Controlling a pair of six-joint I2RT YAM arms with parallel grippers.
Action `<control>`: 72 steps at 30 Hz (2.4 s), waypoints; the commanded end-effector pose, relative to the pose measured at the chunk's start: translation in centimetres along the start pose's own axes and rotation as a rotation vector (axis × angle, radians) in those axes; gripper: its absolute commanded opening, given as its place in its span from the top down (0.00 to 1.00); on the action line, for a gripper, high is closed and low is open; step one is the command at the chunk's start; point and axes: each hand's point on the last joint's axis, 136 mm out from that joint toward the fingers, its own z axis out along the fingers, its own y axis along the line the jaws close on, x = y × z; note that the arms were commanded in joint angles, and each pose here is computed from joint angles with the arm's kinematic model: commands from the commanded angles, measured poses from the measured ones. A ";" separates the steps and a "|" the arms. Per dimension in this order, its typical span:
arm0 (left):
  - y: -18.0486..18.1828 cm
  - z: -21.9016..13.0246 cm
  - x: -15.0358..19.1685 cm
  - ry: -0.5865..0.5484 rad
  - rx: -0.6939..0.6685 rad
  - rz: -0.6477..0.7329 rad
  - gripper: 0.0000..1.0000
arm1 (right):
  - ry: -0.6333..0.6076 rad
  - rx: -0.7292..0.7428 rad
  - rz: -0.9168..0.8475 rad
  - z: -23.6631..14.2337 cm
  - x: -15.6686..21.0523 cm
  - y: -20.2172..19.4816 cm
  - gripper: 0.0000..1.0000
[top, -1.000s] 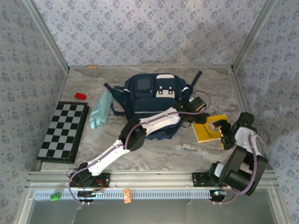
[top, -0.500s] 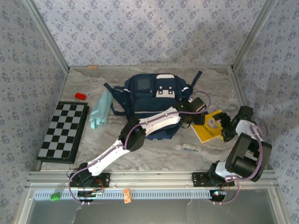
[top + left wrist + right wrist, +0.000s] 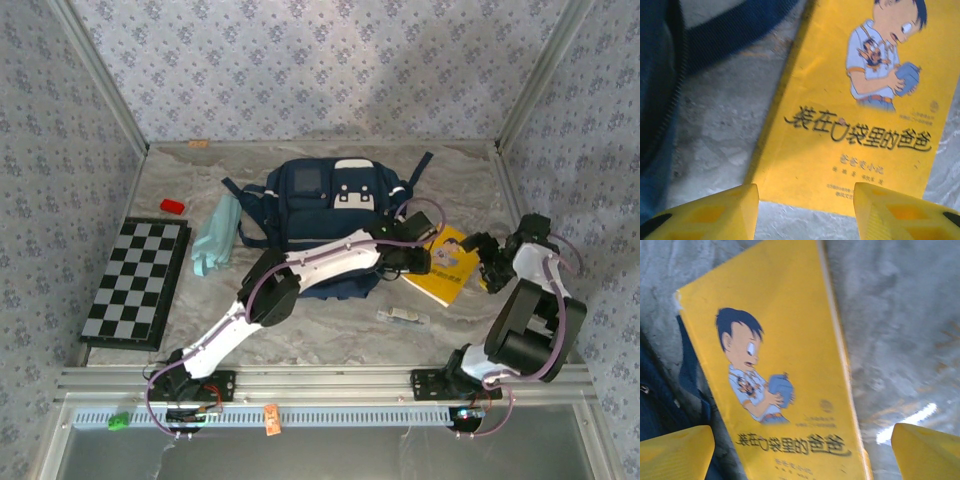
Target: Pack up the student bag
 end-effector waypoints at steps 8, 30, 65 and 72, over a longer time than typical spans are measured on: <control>0.1 1.3 -1.1 -0.003 0.031 0.032 0.49 | 0.159 -0.002 0.006 2.3 5.5 -1.7 0.33; 2.8 5.0 1.2 0.107 -0.032 -0.002 0.69 | 0.148 -0.206 -0.077 -0.5 4.9 3.0 0.49; 0.2 2.1 -1.1 0.069 0.048 0.016 0.64 | 0.111 -0.242 -0.010 -2.0 4.1 3.4 1.00; -3.4 -6.1 -3.4 0.008 0.204 0.014 0.54 | 0.010 -0.322 -0.065 -6.4 2.6 7.4 1.00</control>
